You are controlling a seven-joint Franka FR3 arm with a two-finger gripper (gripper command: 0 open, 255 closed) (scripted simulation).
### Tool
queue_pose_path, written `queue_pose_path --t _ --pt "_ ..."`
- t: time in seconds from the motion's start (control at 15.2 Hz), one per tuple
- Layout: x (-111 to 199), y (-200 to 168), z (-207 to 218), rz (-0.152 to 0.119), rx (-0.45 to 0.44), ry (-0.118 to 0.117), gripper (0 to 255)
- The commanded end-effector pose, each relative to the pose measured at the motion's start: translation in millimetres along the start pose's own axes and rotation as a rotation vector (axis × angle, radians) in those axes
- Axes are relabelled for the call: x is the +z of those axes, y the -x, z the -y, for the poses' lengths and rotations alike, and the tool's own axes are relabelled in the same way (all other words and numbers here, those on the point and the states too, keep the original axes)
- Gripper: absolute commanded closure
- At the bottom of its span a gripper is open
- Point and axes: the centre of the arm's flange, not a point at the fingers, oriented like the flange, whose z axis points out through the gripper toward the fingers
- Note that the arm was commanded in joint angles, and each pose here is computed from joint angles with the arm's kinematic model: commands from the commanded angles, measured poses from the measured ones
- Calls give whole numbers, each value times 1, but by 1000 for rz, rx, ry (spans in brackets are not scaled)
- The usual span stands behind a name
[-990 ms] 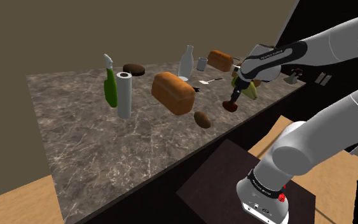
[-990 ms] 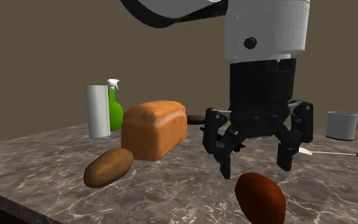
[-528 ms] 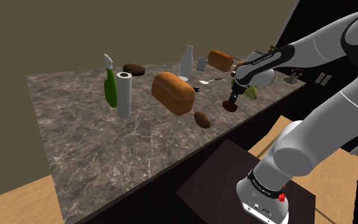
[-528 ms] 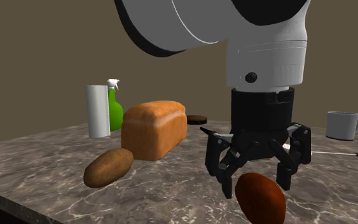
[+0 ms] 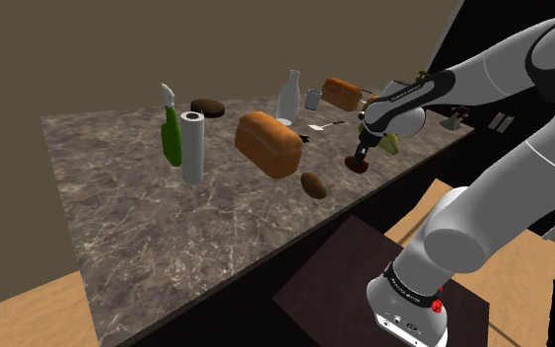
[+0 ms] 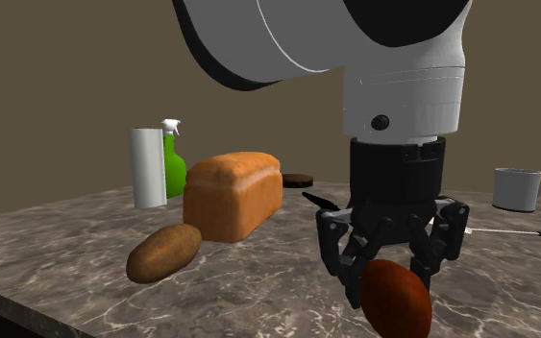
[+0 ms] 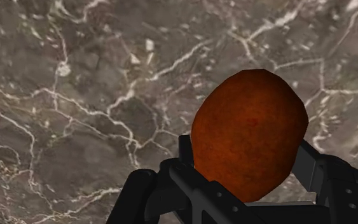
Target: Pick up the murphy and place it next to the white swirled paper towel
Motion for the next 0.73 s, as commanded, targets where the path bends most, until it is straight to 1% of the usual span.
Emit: queue_pose_path --t 0.0,0.53,0.66 --pt "0 0 0 0 0 0 255" --pt "0 0 0 0 0 0 255" --pt "-10 -1 -1 0 0 0 255"
